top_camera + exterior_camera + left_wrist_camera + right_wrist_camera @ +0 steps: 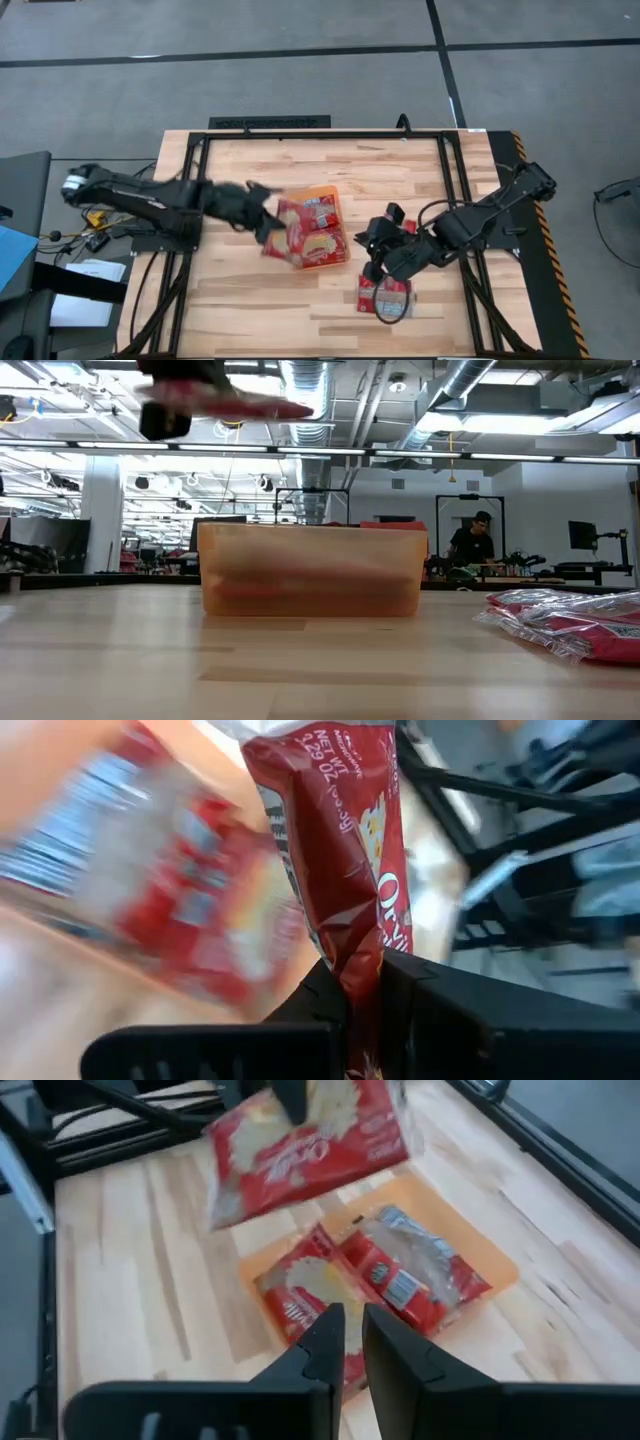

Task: Sort popcorn bags into baskets
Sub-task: Put the red popcorn bag into the orange bin

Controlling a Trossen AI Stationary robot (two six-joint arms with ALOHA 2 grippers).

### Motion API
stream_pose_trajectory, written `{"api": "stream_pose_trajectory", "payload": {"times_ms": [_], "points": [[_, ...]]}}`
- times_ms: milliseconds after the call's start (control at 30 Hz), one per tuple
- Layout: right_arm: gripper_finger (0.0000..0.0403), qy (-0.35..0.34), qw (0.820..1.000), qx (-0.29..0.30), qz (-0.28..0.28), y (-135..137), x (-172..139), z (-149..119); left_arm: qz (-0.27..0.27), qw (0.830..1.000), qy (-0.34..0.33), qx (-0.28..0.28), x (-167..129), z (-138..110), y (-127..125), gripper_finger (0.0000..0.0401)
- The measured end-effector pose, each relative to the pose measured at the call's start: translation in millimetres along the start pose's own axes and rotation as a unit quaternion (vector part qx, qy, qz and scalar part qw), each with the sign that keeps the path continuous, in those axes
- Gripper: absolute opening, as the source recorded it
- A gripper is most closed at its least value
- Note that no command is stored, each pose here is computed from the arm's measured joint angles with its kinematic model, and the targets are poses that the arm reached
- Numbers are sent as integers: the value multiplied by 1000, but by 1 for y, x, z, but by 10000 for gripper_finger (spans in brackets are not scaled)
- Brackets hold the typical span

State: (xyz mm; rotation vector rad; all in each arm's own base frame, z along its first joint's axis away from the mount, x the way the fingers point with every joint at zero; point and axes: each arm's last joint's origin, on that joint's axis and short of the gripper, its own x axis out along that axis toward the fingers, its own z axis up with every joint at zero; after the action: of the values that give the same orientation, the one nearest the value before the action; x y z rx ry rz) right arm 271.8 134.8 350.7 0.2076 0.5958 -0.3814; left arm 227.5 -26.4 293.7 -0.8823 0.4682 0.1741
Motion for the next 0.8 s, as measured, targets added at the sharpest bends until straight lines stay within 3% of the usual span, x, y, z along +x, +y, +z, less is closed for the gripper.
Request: {"api": "stream_pose_trajectory", "payload": {"times_ms": [233, 433, 600, 800], "points": [[65, -3, 999, 33, -24, -12, 10, 9, 23, 998, -13, 61, -7, 47, 42, 3], [65, -2, 998, 47, -40, -20, 15, 13, 32, 993, 18, 116, -6, 64, 70, 3], [65, 1, 997, 64, -45, -22, 16, 13, 46, 987, 35, 148, 3, 72, 85, 3], [65, 3, 997, 54, -47, -22, 16, 13, 67, 975, 53, 204, 12, 95, 81, 4]]}}
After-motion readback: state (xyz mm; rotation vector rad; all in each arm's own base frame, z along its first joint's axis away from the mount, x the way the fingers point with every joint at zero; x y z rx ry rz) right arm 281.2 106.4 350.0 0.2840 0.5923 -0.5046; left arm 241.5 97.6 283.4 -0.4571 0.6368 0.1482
